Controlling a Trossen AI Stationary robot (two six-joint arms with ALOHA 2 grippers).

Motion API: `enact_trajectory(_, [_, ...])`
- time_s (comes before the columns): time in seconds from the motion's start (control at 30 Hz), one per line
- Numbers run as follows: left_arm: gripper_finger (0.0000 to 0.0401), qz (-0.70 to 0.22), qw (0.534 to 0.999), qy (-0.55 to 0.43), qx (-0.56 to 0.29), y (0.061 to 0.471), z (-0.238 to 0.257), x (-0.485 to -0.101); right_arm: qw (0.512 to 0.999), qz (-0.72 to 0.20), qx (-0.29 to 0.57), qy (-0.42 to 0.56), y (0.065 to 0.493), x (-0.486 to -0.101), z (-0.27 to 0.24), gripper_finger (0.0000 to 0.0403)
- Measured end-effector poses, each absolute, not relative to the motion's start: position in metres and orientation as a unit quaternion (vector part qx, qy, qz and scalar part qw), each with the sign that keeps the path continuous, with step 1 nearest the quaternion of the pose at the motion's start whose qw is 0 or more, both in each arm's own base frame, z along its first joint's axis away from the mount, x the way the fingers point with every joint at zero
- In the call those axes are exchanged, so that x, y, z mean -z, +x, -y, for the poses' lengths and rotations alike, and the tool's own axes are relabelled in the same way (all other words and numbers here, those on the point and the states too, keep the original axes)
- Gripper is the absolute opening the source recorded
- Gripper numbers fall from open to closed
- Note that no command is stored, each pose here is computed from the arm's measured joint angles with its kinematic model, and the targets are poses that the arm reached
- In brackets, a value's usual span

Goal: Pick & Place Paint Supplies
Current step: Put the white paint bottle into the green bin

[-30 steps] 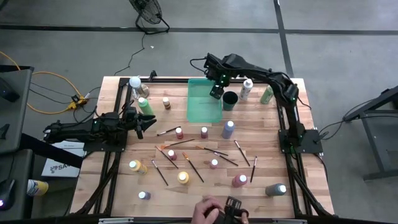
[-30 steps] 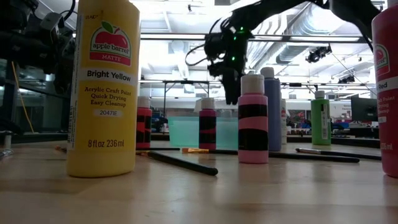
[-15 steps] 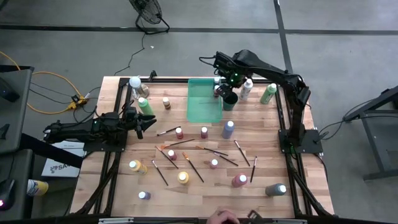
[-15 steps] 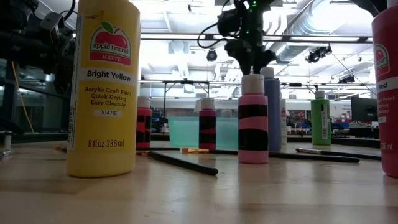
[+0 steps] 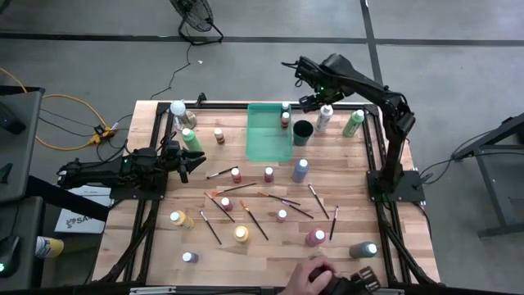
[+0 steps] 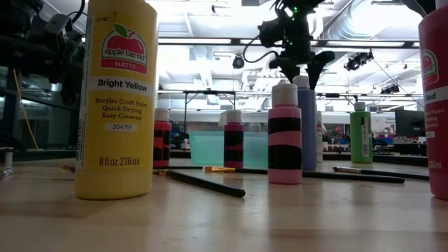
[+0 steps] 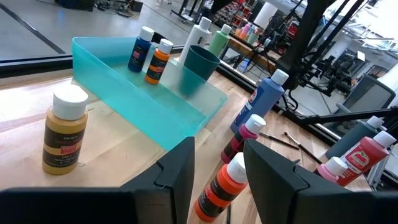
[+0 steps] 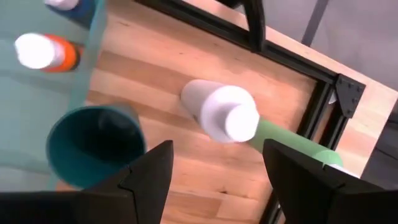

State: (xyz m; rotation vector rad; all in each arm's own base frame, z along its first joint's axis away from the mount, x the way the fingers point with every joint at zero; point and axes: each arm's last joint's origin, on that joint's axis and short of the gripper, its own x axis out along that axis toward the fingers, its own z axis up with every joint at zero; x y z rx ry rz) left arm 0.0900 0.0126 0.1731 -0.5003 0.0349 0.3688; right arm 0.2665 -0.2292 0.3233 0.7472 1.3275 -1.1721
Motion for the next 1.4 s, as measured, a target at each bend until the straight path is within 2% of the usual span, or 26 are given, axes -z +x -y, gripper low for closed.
enact_trajectory(0.2, [0.0136, -0.017, 0.952, -0.246, -0.181, 0.090, -0.013, -0.173, 0.551, -0.575, 0.507, 0.329, 0.258, -0.303, 0.241, 0.0243])
enact_trajectory(1.03, [0.0136, -0.017, 0.952, -0.246, -0.181, 0.090, -0.013, -0.173, 0.568, -0.565, 0.474, 0.366, 0.241, -0.277, 0.261, 0.0239])
enact_trajectory(1.17, [0.0136, -0.017, 0.952, -0.246, -0.181, 0.090, -0.013, -0.173, 0.570, -0.568, 0.470, 0.362, 0.241, -0.277, 0.261, 0.0210])
enact_trajectory(1.4, [0.0136, -0.017, 0.952, -0.246, -0.181, 0.090, -0.013, -0.173, 0.570, -0.569, 0.468, 0.363, 0.239, -0.278, 0.262, 0.0131])
